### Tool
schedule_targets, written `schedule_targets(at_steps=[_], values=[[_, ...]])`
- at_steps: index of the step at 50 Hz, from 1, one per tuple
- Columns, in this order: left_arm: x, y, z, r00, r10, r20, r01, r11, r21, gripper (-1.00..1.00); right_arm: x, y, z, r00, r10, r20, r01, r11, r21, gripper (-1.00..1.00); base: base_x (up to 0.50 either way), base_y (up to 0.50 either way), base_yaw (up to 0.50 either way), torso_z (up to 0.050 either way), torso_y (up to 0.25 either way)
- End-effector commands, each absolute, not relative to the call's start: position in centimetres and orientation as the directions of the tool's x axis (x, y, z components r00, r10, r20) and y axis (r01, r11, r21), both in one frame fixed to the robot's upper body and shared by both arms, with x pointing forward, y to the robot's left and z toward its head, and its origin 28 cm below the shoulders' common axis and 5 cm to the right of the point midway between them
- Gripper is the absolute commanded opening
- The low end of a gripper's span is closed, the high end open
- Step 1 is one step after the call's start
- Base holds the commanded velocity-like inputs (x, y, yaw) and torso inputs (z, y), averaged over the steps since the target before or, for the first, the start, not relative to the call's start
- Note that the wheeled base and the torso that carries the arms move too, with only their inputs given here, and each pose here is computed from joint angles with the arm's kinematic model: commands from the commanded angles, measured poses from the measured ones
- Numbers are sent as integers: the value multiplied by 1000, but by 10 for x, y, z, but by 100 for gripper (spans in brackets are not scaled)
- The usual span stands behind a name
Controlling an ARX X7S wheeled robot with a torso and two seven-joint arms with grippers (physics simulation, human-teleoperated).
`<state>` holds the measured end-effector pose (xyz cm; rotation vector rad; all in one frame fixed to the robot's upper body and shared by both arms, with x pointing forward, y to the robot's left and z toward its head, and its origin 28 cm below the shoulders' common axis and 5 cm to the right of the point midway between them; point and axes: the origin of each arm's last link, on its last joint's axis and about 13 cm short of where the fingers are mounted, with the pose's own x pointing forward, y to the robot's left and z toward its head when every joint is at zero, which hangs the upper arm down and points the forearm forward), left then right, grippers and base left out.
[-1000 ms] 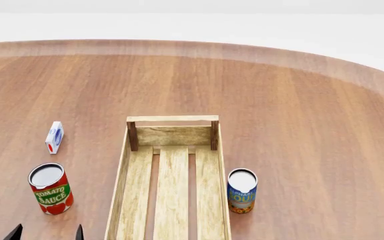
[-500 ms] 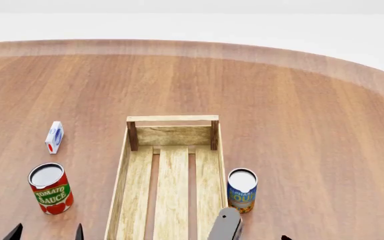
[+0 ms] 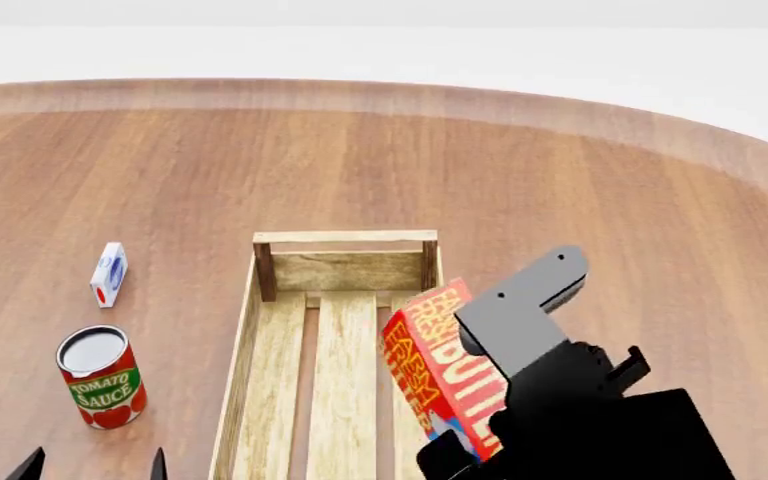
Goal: Pick up the butter and put it in the tray.
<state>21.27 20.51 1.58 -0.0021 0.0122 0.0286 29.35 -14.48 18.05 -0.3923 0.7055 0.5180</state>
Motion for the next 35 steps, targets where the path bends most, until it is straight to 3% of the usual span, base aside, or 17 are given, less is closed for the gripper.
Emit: schedule_targets(at_steps=[1, 24, 35], values=[[212, 205, 15, 1000, 26, -14, -26, 1000, -1, 100, 319, -126, 181, 742, 362, -564, -484, 872, -77, -100, 0, 0, 0, 0, 10], [210, 202, 14, 1000, 13, -16, -13, 1000, 6, 100, 392, -56, 152, 767, 400, -501, -455, 890, 15, -100, 0, 0, 0, 1, 1], [208, 201, 15, 1000, 12, -14, -12, 1000, 3, 100, 394, -45, 128, 702, 392, -594, -447, 892, 61, -100, 0, 0, 0, 0, 1]])
